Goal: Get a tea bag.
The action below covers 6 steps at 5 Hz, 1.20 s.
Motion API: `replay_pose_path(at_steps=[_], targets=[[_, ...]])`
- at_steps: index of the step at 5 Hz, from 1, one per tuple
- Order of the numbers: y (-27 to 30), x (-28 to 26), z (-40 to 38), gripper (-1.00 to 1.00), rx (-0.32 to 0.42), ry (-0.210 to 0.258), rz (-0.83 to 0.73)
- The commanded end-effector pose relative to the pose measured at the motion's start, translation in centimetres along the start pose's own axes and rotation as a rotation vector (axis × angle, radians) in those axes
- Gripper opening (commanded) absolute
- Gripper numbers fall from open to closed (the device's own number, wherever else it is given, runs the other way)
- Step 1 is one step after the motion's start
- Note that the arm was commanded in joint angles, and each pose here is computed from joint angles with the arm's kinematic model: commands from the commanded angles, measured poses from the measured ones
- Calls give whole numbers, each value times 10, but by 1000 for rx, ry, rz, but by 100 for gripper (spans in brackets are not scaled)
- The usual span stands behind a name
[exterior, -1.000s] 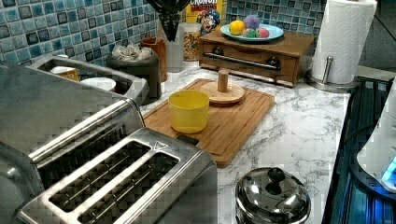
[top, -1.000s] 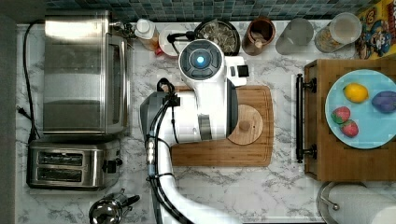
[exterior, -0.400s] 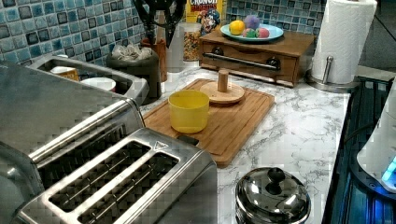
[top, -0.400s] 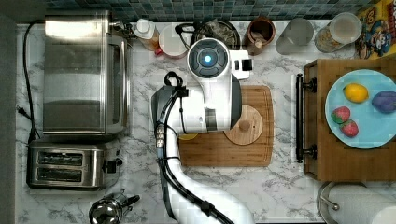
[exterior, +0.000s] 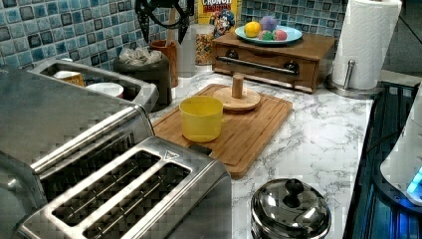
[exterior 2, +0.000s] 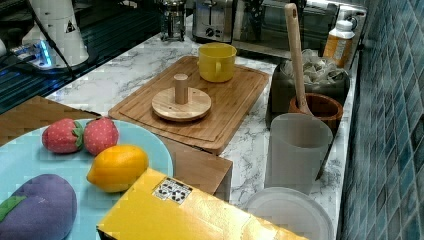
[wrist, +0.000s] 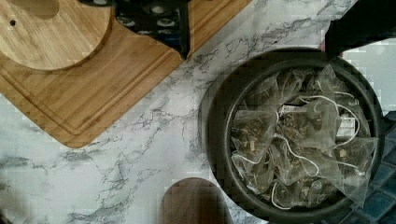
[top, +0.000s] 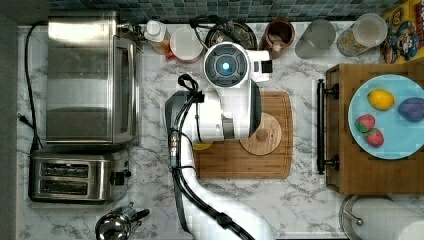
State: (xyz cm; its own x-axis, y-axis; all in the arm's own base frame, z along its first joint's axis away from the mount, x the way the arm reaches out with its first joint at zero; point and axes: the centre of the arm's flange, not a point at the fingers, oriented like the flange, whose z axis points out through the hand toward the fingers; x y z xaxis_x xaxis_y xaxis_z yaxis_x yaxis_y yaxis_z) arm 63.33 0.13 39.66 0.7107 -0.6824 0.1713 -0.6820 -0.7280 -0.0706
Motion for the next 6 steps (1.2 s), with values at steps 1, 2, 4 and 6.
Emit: replay_pose_path(at_steps=[1,2,4,6], targets=[[-48,60,-100,100,166,215,101],[-58,68,-91,100,129,200,92],[-71,73,-76,100,75,169,67],[-76,71,-72,100,105,148,56]])
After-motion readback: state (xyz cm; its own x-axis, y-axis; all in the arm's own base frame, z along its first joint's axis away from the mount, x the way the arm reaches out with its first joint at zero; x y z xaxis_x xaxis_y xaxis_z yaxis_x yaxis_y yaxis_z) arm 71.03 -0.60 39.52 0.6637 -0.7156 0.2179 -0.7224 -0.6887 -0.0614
